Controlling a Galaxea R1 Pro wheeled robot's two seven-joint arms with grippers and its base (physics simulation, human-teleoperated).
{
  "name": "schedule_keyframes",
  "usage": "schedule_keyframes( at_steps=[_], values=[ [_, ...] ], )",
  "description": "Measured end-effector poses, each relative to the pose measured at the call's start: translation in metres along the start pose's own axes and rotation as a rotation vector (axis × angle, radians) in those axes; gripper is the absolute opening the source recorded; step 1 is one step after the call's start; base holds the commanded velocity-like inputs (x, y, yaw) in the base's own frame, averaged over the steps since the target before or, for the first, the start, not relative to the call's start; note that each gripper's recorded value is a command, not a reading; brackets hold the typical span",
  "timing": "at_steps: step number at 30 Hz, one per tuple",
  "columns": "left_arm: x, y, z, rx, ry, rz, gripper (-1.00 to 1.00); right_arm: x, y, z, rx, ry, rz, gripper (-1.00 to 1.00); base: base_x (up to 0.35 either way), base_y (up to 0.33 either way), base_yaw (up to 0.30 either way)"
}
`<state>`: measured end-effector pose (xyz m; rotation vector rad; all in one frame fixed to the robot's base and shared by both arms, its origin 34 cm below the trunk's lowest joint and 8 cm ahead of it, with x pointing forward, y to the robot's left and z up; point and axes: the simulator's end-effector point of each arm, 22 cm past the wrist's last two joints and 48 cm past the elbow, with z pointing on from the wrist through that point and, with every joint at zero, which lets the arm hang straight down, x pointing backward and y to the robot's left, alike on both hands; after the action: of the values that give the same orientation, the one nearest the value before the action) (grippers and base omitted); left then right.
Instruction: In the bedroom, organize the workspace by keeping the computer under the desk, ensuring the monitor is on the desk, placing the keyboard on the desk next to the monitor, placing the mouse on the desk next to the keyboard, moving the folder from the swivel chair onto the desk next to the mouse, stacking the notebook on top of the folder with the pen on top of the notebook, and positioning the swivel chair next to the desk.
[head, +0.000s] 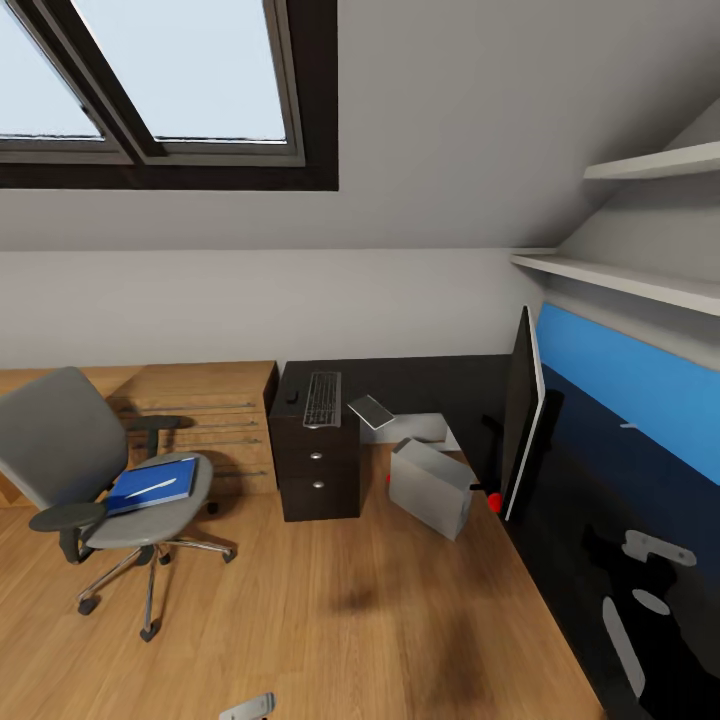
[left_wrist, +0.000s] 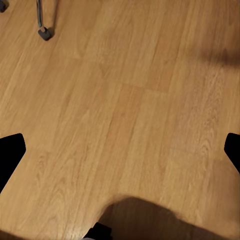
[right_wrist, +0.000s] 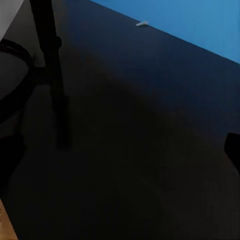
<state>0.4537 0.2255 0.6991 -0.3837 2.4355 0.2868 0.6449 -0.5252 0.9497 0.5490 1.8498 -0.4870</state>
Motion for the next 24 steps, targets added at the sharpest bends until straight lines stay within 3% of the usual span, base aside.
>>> schedule_keyframes(
  at_steps=[7, 24],
  values=[
    [0.000, 0.000, 0.000, 0.000, 0.000, 0.000, 1.00, -0.005, 0.003, 0.022, 0.011, 0.036, 0.023, 1.00, 0.000, 0.000, 0.000],
    [0.000, 0.000, 0.000, 0.001, -0.001, 0.001, 1.00, -0.015, 0.017, 0.023, -0.007, -0.008, 0.054, 1.00, 0.000, 0.000, 0.000]
  ],
)
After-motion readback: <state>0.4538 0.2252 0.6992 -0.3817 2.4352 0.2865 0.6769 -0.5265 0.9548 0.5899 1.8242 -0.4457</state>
